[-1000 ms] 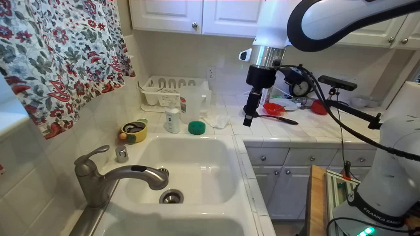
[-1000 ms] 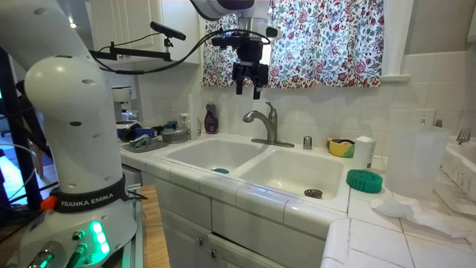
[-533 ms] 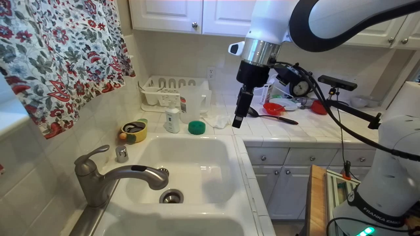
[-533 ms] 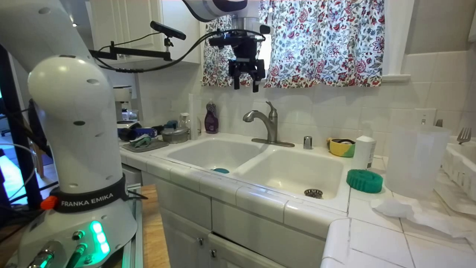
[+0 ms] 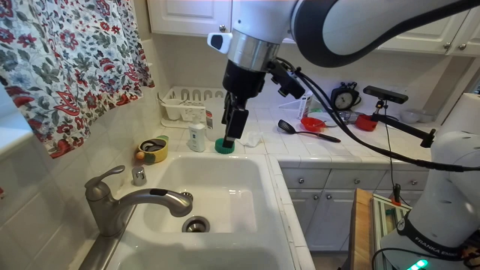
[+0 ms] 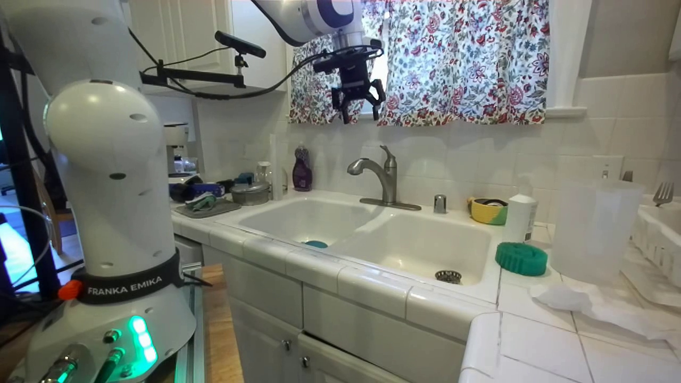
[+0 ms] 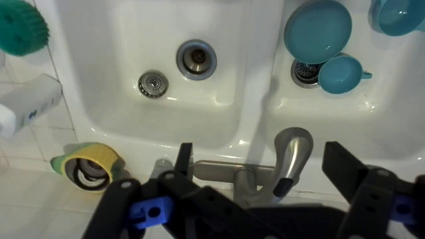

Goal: Move the tap nozzle to the right then open it

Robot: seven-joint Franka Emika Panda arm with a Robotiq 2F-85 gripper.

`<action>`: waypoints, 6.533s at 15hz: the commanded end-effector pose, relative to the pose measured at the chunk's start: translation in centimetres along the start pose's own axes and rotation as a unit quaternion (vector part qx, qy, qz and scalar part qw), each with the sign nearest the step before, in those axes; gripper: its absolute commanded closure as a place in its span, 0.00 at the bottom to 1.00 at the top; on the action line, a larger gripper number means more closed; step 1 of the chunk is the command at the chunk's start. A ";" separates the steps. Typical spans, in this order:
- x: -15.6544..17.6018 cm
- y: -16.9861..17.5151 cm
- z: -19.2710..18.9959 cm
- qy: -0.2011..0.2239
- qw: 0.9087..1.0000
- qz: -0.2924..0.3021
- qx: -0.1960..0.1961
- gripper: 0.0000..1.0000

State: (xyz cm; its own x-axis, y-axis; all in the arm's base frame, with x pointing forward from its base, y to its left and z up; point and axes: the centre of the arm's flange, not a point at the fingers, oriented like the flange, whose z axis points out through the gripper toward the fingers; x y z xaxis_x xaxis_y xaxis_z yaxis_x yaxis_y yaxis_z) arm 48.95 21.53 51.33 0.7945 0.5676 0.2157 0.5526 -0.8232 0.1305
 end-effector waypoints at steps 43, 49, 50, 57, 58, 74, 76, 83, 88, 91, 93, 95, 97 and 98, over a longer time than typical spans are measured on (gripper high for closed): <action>18.7 -5.0 12.6 0.142 0.990 -0.016 -0.011 1.00; 18.3 -3.4 12.9 0.140 0.990 0.012 -0.023 1.00; 18.2 -3.1 12.9 0.141 0.990 0.012 -0.025 1.00; 17.9 -1.4 12.8 0.162 0.986 0.012 -0.032 1.00; 17.3 -1.2 12.2 0.173 0.985 0.020 -0.005 1.00; 10.6 -2.1 14.1 0.198 0.965 -0.004 0.174 1.00; 9.6 -2.1 14.2 0.195 0.963 -0.007 0.185 1.00; 6.7 0.3 12.6 0.271 0.934 0.021 0.230 0.54; 6.0 4.4 12.6 0.277 0.929 0.093 0.227 0.19; 6.5 6.5 13.3 0.286 0.919 0.132 0.239 0.01; 6.8 7.5 13.8 0.283 0.913 0.168 0.241 0.00; 7.1 8.4 14.8 0.284 0.894 0.214 0.273 0.00; 6.4 8.1 14.3 0.273 0.909 0.184 0.256 0.00; 6.5 8.3 14.6 0.273 0.907 0.190 0.260 0.00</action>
State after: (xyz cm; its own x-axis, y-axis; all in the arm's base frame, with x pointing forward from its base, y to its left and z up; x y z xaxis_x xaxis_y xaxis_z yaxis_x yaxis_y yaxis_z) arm 62.37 18.61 39.64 0.7883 0.0358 0.6142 0.4213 -0.7590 -0.4964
